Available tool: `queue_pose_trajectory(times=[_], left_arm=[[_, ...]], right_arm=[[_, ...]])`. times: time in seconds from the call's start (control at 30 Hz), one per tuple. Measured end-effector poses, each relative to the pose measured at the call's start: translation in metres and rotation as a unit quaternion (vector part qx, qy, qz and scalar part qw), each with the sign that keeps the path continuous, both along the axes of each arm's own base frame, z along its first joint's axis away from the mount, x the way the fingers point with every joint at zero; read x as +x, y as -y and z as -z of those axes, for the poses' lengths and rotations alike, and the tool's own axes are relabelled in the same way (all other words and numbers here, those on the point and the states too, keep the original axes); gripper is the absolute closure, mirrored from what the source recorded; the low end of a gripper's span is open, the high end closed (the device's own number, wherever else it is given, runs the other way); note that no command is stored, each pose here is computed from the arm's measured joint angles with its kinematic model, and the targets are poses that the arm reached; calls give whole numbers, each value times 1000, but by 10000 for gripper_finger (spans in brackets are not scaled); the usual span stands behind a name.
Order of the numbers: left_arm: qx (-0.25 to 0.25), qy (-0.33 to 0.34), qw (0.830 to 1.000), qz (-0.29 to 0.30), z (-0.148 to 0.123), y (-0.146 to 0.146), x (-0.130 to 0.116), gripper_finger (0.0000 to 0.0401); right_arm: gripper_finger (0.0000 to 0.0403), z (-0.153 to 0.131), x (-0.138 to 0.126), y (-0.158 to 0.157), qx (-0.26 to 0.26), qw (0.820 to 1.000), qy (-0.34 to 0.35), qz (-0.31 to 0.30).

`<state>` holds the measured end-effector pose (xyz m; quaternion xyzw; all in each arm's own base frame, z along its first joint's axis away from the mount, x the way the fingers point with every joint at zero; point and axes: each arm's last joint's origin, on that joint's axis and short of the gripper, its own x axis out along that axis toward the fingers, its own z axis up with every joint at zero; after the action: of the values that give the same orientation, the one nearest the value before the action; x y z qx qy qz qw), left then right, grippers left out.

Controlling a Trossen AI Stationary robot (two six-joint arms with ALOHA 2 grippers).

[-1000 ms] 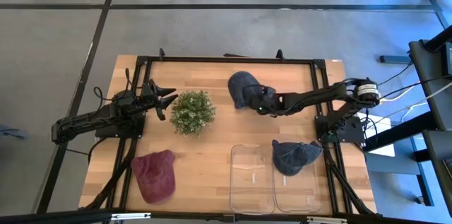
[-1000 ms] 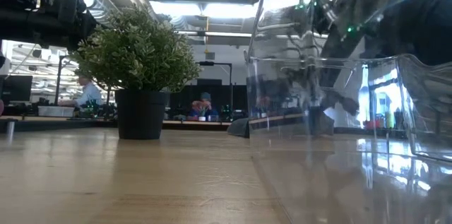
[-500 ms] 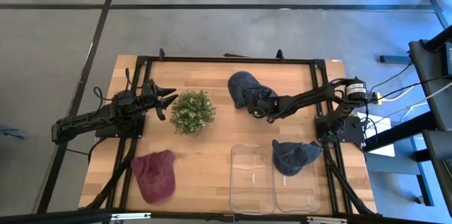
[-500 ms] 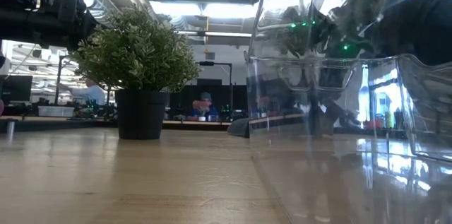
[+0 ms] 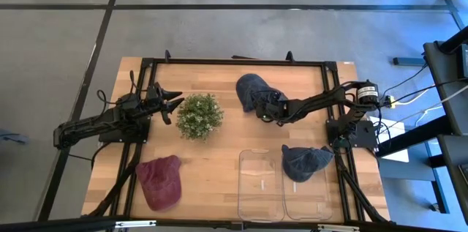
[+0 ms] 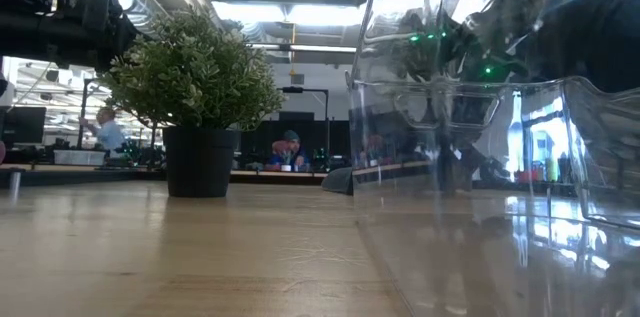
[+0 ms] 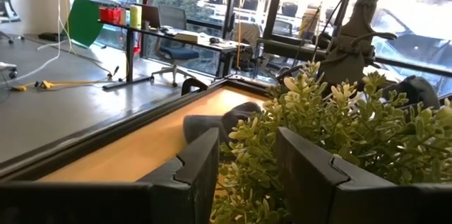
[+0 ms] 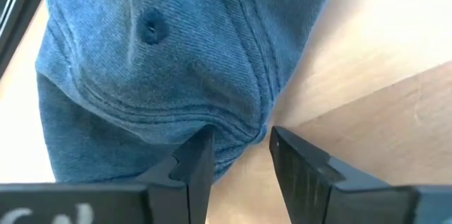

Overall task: Pick & Place hat
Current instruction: Put the blue cap into the right transparent bin

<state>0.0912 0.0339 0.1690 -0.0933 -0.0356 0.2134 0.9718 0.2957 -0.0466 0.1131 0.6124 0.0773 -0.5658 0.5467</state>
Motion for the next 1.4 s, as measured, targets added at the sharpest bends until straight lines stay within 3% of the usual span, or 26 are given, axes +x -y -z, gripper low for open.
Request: queue_pose_trajectory(times=[0.57, 0.93, 1.1, 1.3, 1.4], left_arm=[[-13, 6, 1000, 1, 0, 0, 0, 265], [-13, 6, 1000, 1, 0, 0, 0, 265], [-13, 6, 1000, 0, 0, 0, 0, 265], [-13, 6, 1000, 0, 0, 0, 0, 265], [-13, 6, 1000, 0, 0, 0, 0, 265]], right_arm=[[262, 1, -2, 7, 9, 1000, -3, 9], [348, 6, -8, 13, 42, 999, -6, 28], [392, 7, -8, 13, 30, 999, -23, -6], [394, 4, -5, 13, -8, 995, -50, -85], [397, 0, -5, 13, -33, 983, -82, -160]])
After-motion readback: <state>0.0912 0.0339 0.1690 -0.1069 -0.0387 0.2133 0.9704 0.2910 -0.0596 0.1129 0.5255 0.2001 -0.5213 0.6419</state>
